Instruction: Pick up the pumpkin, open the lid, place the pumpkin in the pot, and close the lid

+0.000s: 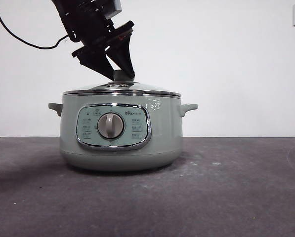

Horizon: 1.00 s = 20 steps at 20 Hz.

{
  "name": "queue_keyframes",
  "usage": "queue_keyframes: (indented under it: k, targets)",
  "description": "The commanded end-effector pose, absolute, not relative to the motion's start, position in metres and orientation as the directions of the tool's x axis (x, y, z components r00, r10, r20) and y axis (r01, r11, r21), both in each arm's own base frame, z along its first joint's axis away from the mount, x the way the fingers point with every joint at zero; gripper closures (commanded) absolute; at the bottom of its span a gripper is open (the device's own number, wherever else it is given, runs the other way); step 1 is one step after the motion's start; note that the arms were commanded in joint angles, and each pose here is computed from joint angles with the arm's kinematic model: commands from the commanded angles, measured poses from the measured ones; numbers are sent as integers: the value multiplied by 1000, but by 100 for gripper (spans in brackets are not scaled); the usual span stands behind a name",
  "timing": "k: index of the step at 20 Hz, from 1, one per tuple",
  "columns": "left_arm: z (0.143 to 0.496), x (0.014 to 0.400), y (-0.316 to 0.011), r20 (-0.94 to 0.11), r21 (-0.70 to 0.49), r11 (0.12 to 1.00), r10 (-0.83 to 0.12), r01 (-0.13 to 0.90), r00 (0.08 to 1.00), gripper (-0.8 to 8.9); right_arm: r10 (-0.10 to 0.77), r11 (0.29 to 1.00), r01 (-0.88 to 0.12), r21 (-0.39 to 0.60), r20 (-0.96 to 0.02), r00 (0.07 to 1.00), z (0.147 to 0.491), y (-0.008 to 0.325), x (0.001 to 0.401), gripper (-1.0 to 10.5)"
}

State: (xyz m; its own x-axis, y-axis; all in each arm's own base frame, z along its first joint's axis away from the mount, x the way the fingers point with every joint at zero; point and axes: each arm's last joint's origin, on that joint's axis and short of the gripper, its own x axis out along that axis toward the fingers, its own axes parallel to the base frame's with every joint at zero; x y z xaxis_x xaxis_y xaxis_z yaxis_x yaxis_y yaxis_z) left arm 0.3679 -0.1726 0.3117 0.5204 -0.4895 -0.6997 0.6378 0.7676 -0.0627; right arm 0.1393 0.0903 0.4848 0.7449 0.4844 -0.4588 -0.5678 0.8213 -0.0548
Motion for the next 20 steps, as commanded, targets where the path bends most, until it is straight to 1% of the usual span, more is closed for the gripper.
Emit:
queue_keyframes:
  k: [1,2,3,8,11,12,16,18,20]
  targets:
    - [311,369,-175,-702,-59,761,-492,646,515,345,509,805,-593,-25,-484,712,482,91,138,321]
    - [311,369,-175,-704,-59,761,-491,646,513,294,514,800,-600,-20,-494,701,481,91,137,321]
    - [311,369,-175,-706,-61,762,-489,645,511,286,516,797,-604,-16,-503,694,480,91,137,321]
    - [321,360,-171,-711,-63,762,-487,645,507,286,499,795,-606,-11,-555,665,475,89,134,321]
    - [336,350,-166,-698,-58,761,-493,646,519,286,491,795,-607,-8,-579,651,472,89,133,321]
    - [345,343,-163,-695,-57,761,-495,646,522,286,490,793,-609,-5,-591,642,471,88,132,321]
    - [386,300,-144,-701,-69,755,-502,653,507,287,554,739,-671,67,-627,548,467,89,128,321]
    - [405,270,-132,-698,-116,723,-547,681,462,301,567,724,-684,88,-641,517,465,89,127,322]
    - [421,240,-121,-684,-163,685,-597,710,419,417,584,704,-700,118,-658,476,463,90,126,336]
